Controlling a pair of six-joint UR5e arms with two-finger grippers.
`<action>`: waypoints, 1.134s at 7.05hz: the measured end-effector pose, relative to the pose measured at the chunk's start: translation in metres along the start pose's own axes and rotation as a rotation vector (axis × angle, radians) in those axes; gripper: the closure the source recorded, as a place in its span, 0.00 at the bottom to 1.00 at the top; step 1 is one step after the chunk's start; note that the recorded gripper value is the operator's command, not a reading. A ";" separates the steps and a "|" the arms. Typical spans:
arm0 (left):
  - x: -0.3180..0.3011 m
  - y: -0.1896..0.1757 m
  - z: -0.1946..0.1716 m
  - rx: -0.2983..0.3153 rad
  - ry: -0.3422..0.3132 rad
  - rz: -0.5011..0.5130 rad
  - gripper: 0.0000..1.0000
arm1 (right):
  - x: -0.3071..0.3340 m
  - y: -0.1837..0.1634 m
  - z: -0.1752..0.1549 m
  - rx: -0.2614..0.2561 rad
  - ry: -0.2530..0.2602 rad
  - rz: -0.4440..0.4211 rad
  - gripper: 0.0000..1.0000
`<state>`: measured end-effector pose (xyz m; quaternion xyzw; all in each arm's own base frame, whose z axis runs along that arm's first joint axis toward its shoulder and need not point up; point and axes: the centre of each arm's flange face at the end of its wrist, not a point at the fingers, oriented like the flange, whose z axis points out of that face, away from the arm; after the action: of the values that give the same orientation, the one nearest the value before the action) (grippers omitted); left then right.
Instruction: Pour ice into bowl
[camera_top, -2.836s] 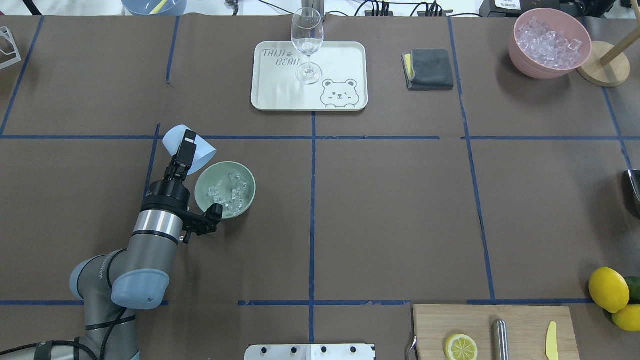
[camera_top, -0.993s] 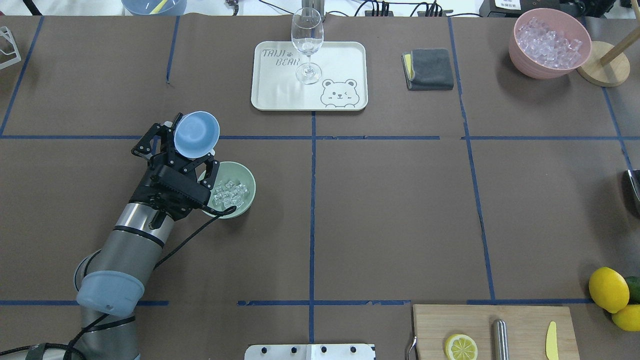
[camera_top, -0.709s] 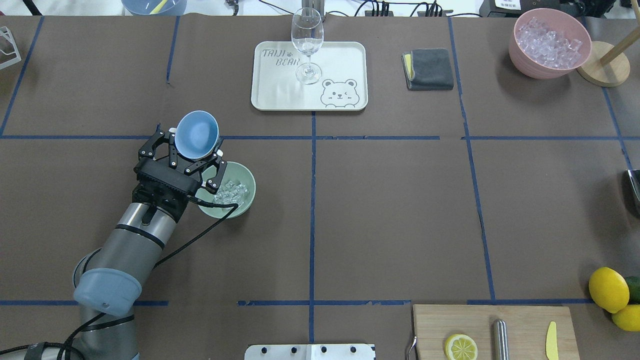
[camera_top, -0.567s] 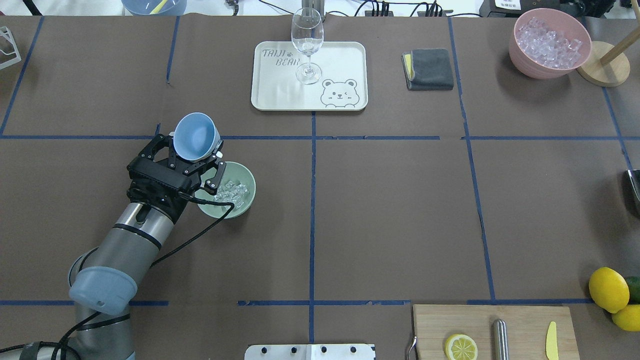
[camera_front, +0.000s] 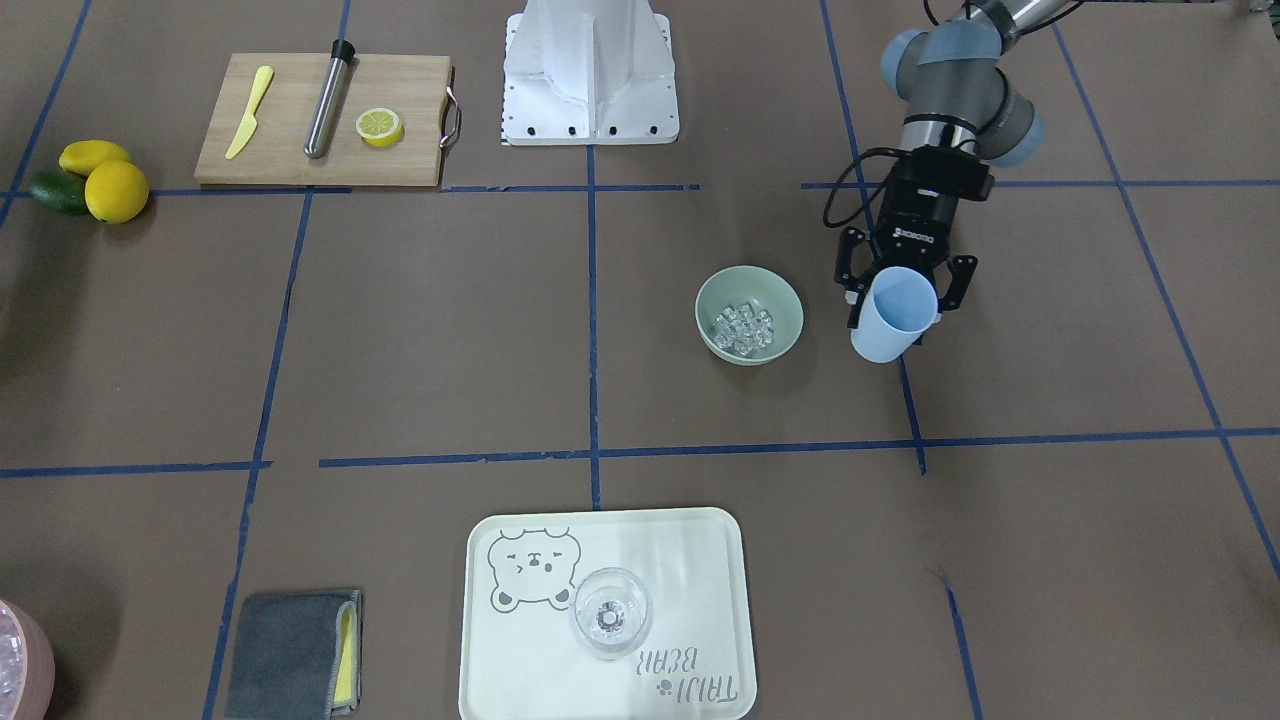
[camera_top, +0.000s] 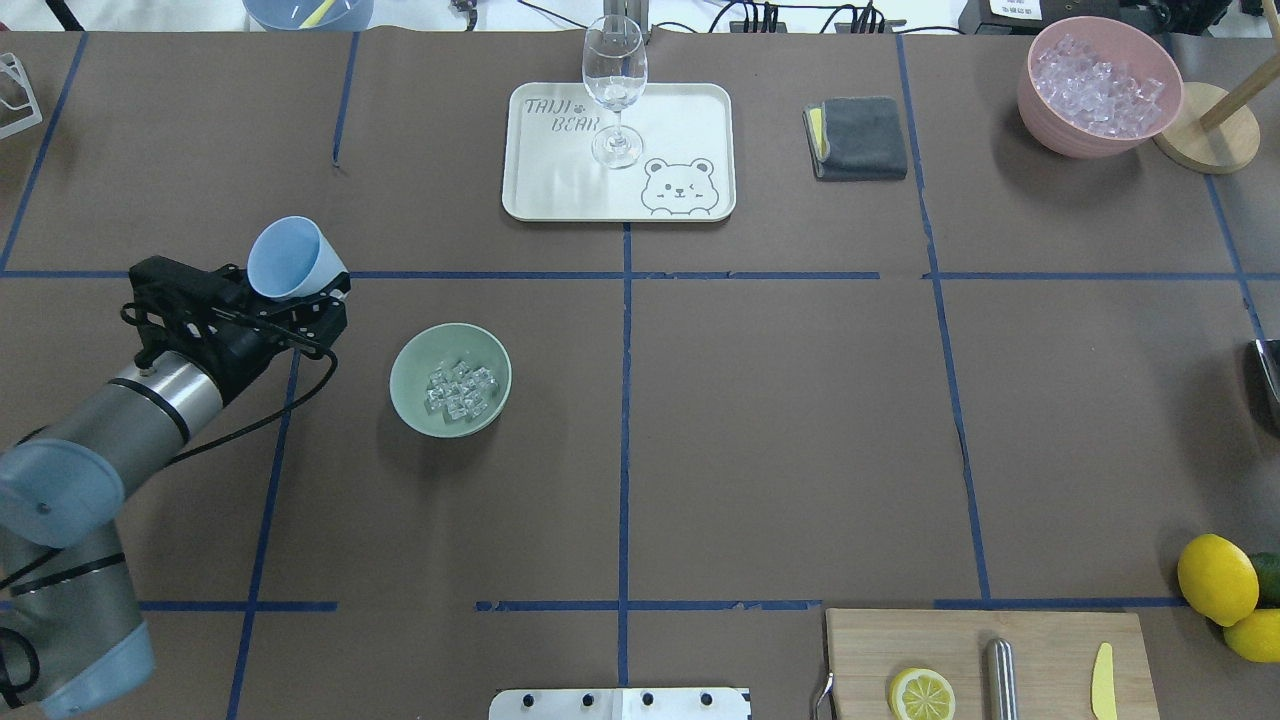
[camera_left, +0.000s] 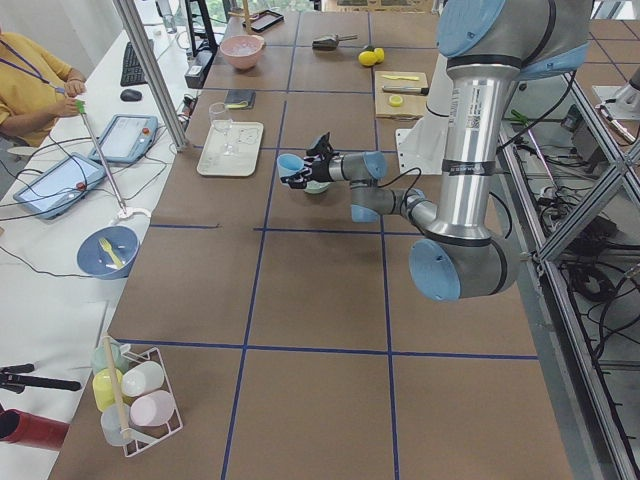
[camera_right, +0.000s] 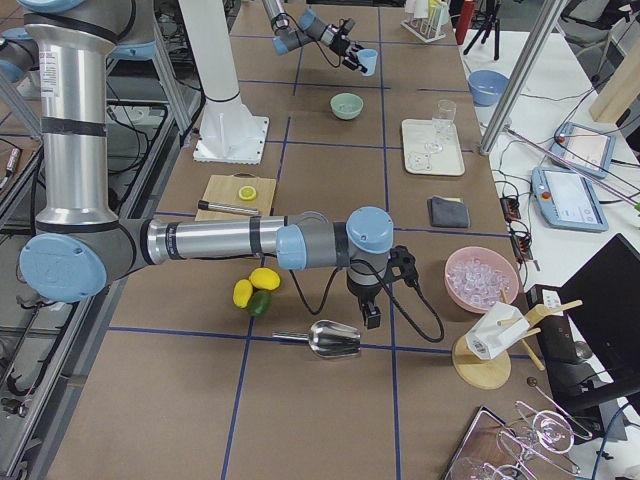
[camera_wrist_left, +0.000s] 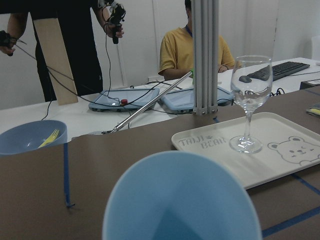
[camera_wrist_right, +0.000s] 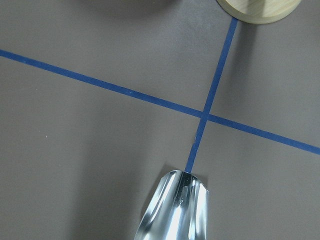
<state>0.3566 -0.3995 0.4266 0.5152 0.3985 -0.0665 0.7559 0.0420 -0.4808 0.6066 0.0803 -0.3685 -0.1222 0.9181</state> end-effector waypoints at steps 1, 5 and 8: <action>-0.042 0.005 -0.007 -0.058 -0.023 -0.061 1.00 | 0.000 0.001 0.001 -0.001 0.000 0.005 0.00; -0.161 0.060 -0.051 -0.076 -0.138 -0.317 1.00 | 0.001 0.002 0.001 -0.002 0.000 0.009 0.00; -0.206 0.094 -0.058 -0.009 -0.246 -0.289 1.00 | 0.000 0.002 0.001 -0.001 0.000 0.004 0.00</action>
<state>0.2348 -0.3716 0.6246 0.4371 0.3734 -0.2349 0.7838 0.0421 -0.4792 0.6077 0.0789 -0.3687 -0.1205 0.9183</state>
